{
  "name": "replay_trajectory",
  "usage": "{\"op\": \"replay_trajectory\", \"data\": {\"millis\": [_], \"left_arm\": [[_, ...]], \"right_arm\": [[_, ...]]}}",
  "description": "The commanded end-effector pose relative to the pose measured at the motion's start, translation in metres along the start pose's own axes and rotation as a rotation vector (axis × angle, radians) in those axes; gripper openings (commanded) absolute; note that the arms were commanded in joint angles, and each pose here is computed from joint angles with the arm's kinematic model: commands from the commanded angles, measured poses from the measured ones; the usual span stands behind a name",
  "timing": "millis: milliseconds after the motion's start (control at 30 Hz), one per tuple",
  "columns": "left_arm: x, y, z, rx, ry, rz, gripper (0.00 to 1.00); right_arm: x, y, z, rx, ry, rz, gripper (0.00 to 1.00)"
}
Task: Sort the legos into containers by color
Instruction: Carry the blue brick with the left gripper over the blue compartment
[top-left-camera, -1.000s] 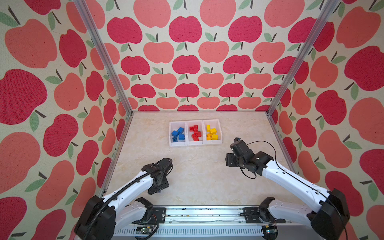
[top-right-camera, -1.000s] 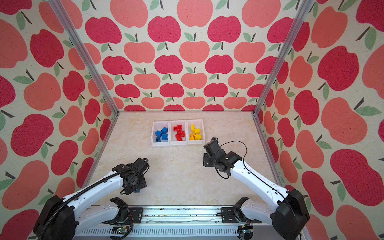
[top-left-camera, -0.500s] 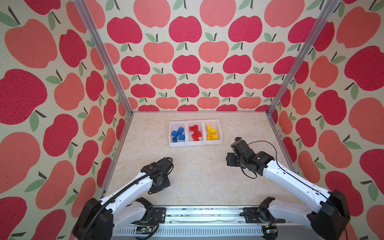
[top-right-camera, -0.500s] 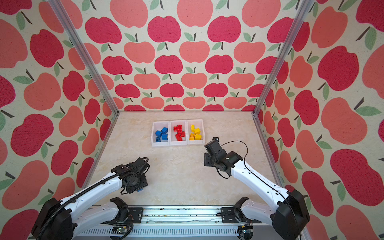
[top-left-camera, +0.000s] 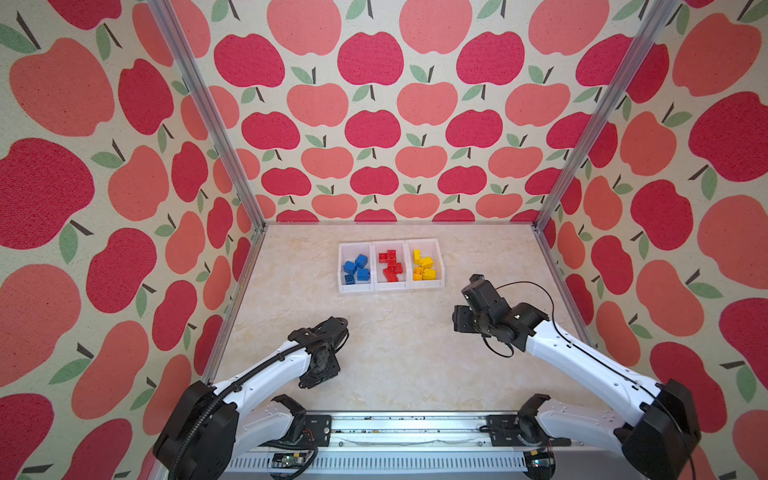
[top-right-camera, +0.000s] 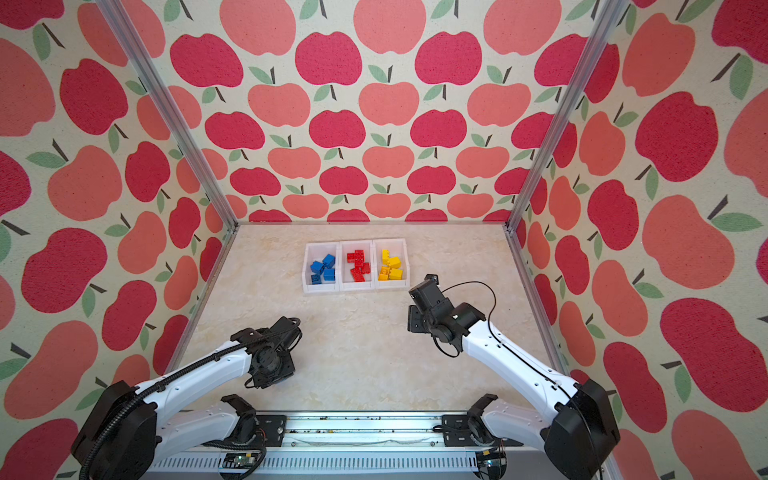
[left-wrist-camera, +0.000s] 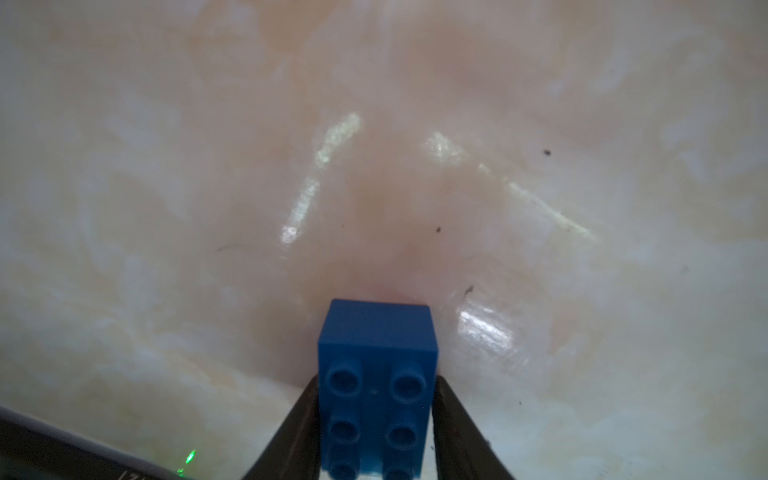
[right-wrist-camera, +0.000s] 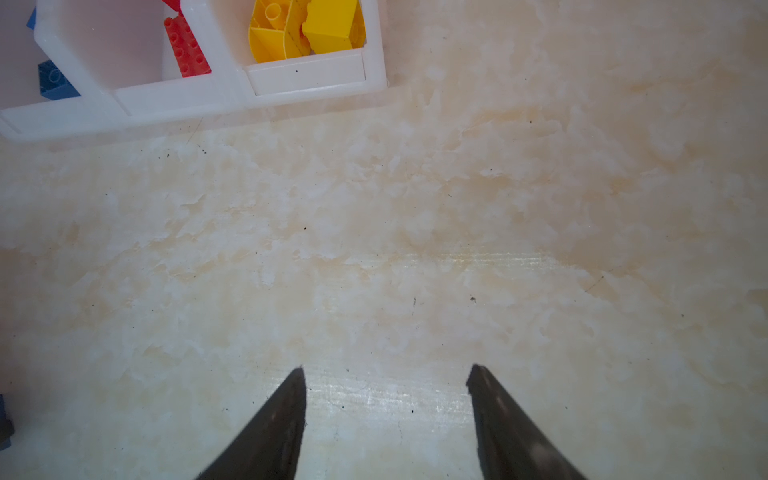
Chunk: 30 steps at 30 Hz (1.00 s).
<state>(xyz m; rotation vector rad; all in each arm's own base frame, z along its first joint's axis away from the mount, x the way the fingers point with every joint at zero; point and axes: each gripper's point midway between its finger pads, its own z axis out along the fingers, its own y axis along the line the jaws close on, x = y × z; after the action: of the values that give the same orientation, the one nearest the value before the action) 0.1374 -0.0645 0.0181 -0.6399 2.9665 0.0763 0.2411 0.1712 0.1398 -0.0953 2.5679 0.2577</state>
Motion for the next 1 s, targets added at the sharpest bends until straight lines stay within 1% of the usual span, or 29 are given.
{"op": "replay_trajectory", "data": {"millis": [0,67,167,300,467,633,767,967], "left_arm": [[0.001,0.004,0.0,-0.011,-0.01,-0.019,0.37],[0.0,0.004,-0.001,-0.008,-0.012,-0.019,0.33],[0.0,0.004,-0.004,-0.009,-0.016,-0.018,0.29],[-0.008,-0.002,-0.019,0.021,-0.059,-0.012,0.27],[-0.025,-0.017,-0.041,0.05,-0.122,0.032,0.26],[-0.053,-0.046,-0.065,0.083,-0.203,0.126,0.26],[-0.085,-0.08,-0.084,0.126,-0.291,0.208,0.26],[-0.136,-0.133,-0.102,0.191,-0.359,0.303,0.26]], "right_arm": [[0.001,-0.007,-0.002,0.016,-0.004,0.006,0.64],[0.001,-0.006,-0.002,0.015,-0.003,0.007,0.65],[0.0,-0.006,-0.002,0.014,-0.006,0.007,0.64],[0.0,-0.006,-0.002,0.012,-0.007,0.008,0.64],[0.001,-0.006,-0.002,0.01,-0.01,0.013,0.64],[0.002,-0.006,-0.002,0.006,-0.009,0.014,0.64],[0.001,-0.005,-0.002,0.002,-0.012,0.016,0.64],[0.001,-0.005,-0.003,-0.001,-0.015,0.018,0.64]]}}
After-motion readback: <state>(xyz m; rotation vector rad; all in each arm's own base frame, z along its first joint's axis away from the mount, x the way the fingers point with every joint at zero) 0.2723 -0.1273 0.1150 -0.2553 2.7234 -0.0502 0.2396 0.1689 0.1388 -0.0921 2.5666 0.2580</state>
